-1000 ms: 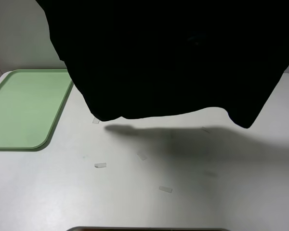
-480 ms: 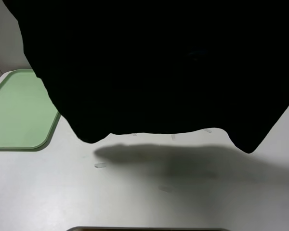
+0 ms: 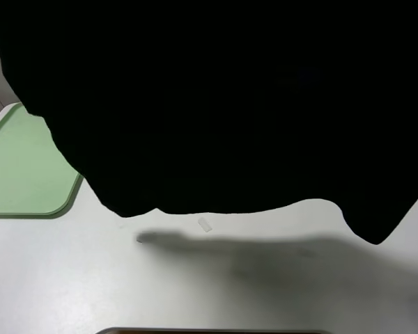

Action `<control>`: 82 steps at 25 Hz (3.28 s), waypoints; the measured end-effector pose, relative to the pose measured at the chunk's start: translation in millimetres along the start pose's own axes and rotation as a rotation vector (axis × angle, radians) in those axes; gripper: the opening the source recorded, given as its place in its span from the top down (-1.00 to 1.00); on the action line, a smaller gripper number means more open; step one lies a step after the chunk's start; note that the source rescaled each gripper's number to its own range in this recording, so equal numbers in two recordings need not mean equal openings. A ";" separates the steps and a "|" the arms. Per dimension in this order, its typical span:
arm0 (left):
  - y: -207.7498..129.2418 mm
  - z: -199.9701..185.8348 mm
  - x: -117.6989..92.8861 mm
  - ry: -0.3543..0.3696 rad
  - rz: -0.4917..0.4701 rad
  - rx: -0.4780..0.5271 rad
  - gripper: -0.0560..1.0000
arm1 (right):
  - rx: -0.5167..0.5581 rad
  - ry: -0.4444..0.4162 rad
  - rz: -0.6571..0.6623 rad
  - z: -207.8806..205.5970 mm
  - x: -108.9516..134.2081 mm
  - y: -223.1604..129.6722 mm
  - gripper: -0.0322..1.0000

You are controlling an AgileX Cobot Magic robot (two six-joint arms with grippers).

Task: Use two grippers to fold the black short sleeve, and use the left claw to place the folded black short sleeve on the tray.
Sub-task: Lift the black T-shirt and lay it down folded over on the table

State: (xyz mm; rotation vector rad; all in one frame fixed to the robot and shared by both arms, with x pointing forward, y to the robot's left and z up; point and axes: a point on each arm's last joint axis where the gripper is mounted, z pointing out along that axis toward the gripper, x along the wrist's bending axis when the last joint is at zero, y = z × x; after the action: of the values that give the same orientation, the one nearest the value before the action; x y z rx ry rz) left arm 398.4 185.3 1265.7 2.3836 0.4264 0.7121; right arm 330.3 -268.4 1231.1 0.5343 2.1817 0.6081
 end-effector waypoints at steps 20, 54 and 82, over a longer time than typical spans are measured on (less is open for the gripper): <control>-38.6 -21.3 -40.8 -0.114 -0.204 -0.034 0.89 | -0.076 0.012 0.114 -22.4 11.5 -6.1 0.93; -79.6 221.7 37.2 0.276 0.108 0.320 0.89 | 0.068 -0.239 -0.194 248.6 -13.0 -74.6 0.93; -115.5 337.2 35.9 0.205 0.056 0.214 0.89 | 0.130 -0.176 -0.026 332.2 -37.5 -126.2 0.93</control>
State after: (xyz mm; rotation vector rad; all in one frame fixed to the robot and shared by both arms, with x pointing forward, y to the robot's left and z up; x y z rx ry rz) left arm 608.7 134.5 980.3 2.5394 0.5478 0.9853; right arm 591.1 -307.8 990.0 0.6033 2.0662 0.3916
